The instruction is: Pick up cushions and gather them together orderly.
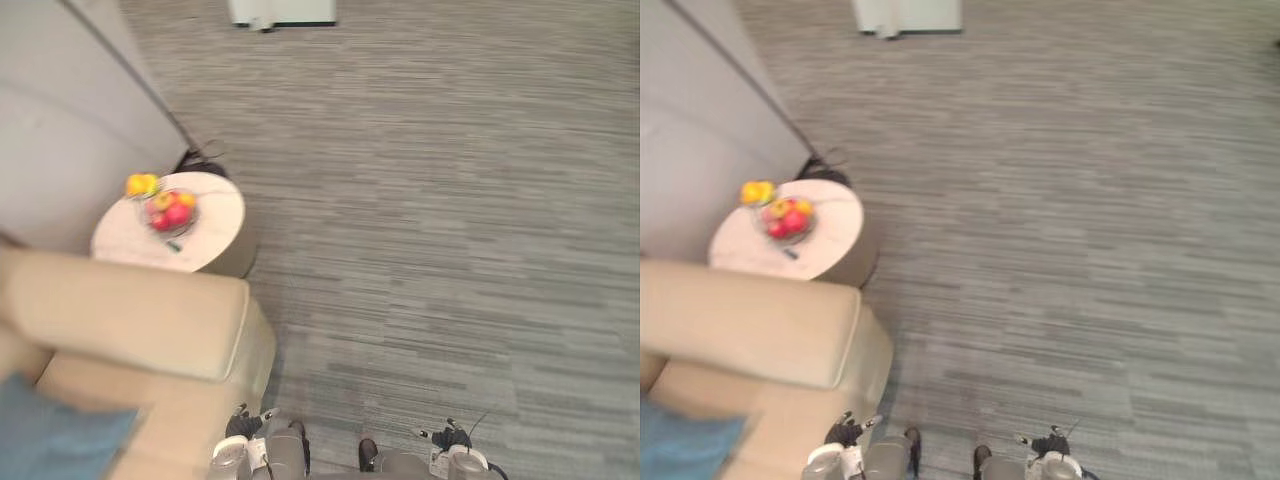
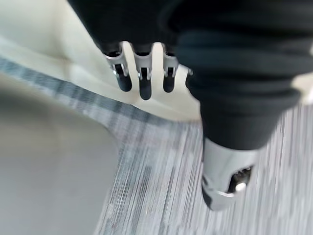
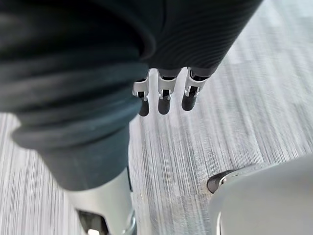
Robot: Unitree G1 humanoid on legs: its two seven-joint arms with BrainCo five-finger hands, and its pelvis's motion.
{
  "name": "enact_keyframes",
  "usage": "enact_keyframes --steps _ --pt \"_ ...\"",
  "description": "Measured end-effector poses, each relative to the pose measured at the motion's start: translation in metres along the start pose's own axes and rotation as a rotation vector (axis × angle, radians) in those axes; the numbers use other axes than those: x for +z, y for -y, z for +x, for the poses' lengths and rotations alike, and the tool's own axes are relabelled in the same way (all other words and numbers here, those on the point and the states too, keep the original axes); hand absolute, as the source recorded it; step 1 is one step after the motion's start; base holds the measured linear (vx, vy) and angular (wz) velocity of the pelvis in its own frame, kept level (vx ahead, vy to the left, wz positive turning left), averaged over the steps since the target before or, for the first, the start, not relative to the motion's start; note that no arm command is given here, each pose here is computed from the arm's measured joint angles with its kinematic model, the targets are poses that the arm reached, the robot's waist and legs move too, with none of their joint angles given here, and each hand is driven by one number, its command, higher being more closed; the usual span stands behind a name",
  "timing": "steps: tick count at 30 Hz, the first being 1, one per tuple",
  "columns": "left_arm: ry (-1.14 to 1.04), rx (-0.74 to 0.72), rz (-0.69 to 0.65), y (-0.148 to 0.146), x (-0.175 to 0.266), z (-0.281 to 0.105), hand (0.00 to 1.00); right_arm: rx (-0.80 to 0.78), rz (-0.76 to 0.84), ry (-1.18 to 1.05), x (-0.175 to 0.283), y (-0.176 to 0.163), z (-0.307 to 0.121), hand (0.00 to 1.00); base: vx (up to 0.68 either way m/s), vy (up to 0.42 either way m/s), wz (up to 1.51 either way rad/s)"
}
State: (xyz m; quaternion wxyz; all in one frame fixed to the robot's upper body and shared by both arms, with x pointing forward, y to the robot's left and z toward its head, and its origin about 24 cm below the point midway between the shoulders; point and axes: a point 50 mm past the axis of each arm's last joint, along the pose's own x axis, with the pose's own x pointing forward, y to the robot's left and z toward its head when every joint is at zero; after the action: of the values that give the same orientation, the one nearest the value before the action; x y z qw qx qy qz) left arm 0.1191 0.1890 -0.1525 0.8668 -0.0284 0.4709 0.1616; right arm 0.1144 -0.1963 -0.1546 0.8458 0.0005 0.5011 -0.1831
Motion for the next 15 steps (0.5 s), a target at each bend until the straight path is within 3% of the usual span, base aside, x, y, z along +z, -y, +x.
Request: enact_keyframes --steps 5,8,15 --pt "-0.029 0.005 0.021 -0.004 -0.005 0.000 0.00 0.023 0.011 0.005 0.003 -0.009 0.000 0.00 0.27 0.120 -1.42" --pt "-0.044 -0.016 0.100 -0.004 -0.005 0.002 0.00 0.040 0.003 0.001 0.009 -0.014 0.002 0.00 0.28 -0.047 -1.40" --pt "-0.036 -0.067 0.156 0.009 -0.002 0.003 0.00 -0.032 -0.032 -0.010 0.010 0.014 0.008 0.00 0.20 -0.045 -0.96"
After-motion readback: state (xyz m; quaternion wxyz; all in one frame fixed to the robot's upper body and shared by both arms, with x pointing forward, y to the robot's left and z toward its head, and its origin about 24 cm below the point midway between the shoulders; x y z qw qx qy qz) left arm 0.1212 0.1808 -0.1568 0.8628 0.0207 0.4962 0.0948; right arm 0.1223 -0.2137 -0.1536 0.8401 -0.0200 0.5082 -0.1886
